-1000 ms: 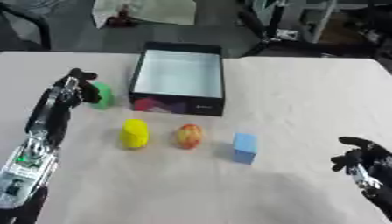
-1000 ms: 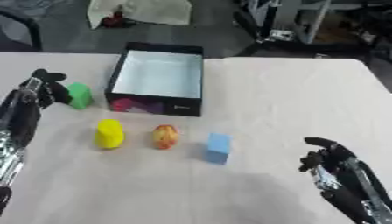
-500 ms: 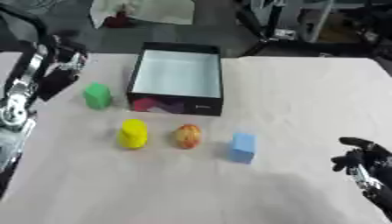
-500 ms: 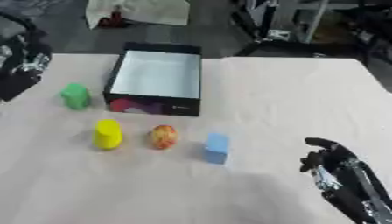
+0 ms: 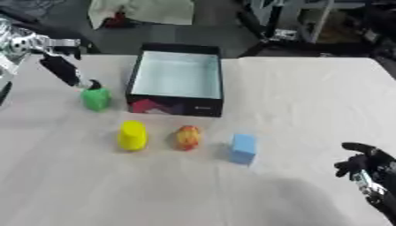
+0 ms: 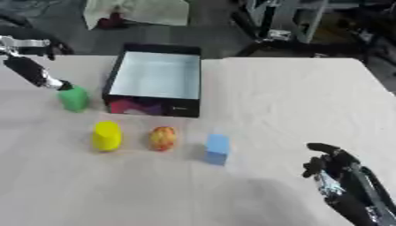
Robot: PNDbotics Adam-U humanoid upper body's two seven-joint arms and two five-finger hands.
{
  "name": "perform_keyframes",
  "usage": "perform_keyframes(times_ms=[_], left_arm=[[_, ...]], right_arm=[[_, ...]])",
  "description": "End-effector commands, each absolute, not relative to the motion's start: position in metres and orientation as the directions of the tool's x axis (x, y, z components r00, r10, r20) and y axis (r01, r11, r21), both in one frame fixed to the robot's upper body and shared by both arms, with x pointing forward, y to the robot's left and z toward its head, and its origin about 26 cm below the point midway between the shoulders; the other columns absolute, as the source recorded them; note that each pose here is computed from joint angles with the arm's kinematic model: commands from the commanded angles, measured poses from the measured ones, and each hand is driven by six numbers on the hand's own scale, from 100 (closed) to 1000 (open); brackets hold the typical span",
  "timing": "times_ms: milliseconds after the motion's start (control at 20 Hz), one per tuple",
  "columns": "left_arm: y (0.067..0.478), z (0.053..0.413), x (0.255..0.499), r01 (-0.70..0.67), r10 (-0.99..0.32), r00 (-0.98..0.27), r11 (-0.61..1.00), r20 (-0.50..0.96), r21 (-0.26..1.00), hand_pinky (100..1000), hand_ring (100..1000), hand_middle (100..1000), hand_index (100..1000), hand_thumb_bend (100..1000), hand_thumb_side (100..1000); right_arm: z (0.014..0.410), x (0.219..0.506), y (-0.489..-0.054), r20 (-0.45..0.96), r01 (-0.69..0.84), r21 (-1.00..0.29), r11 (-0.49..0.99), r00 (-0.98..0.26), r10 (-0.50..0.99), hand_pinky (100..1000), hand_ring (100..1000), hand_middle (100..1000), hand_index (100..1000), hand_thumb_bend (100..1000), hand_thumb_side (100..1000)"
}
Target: Pick up objects on the table and place them in the box.
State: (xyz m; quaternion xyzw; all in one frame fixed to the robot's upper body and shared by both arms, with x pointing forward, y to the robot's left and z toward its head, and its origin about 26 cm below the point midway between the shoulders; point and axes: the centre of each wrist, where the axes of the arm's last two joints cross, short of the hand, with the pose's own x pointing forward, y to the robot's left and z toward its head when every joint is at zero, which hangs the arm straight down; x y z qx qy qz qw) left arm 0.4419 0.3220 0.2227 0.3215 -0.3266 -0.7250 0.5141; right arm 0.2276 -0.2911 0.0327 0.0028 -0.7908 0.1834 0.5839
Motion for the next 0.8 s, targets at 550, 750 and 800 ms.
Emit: perform_keyframes(times_ms=[550,750,800], left_arm=[[0.330,0.188,0.474,0.606,-0.963,-0.161,-0.269,-0.216,0.748,771,772,861,934,429,444],[0.334,0.176,0.476,0.548,-0.968,-0.081,-0.243,-0.238,0.801,753,761,848,930,401,426],[0.335,0.173,0.476,0.526,-0.968,-0.061,-0.240,-0.245,0.816,750,760,847,931,394,421]], right_arm=[[0.037,0.228,-0.294,0.916,-0.219,-0.308,0.926,-0.332,0.227,687,486,312,774,100,470],[0.037,0.228,-0.294,0.916,-0.219,-0.307,0.926,-0.332,0.225,686,486,312,774,100,471],[0.037,0.228,-0.293,0.916,-0.219,-0.307,0.926,-0.332,0.225,686,486,312,774,100,471]])
